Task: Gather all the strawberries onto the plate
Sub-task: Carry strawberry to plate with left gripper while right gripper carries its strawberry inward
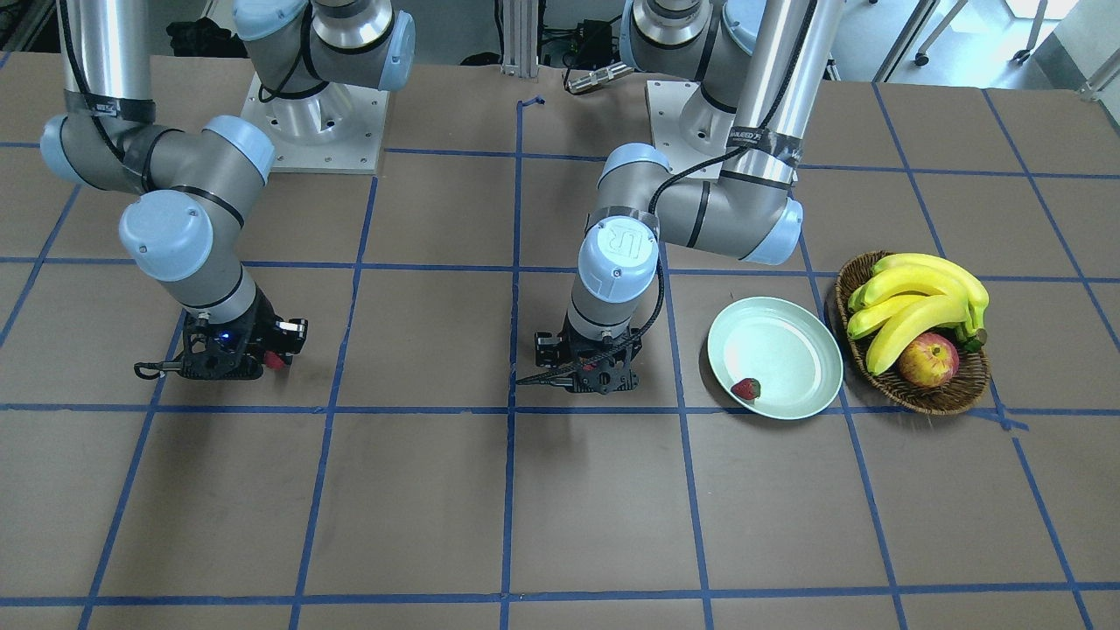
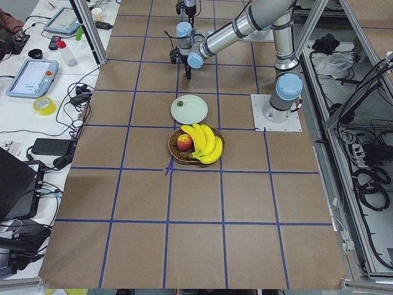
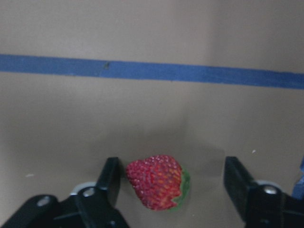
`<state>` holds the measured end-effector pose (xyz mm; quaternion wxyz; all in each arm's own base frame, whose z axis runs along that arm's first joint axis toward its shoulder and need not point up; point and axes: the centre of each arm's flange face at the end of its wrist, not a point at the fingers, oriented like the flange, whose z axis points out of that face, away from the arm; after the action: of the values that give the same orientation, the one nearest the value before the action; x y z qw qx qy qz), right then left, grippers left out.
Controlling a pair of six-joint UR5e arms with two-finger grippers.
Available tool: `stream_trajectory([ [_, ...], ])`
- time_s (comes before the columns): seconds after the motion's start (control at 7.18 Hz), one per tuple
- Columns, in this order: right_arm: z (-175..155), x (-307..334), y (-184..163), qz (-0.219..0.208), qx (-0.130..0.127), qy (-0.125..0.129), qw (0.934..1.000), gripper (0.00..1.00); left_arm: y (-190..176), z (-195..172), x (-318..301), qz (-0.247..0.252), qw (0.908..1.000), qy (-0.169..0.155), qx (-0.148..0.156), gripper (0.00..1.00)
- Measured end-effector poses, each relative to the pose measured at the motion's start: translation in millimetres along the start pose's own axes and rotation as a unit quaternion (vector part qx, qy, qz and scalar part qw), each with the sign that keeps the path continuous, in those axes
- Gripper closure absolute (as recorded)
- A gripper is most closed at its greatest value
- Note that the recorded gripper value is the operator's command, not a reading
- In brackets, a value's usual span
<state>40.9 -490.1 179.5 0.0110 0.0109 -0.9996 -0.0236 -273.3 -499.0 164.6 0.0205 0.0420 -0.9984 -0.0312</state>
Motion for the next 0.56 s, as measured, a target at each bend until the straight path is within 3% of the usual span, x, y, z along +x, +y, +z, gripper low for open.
stream_trajectory([
  [0.14, -3, -3, -1, 0.003, 0.004, 0.0, 1.0, 0.97, 0, -1, 0, 0.0, 1.0, -0.001, 0.001, 0.92],
  [0.56, -35, -78, -15, 0.016, 0.026, 0.0, 0.9995, 0.97, -3, -19, -3, 0.001, 0.9999, 0.003, 0.016, 0.96],
])
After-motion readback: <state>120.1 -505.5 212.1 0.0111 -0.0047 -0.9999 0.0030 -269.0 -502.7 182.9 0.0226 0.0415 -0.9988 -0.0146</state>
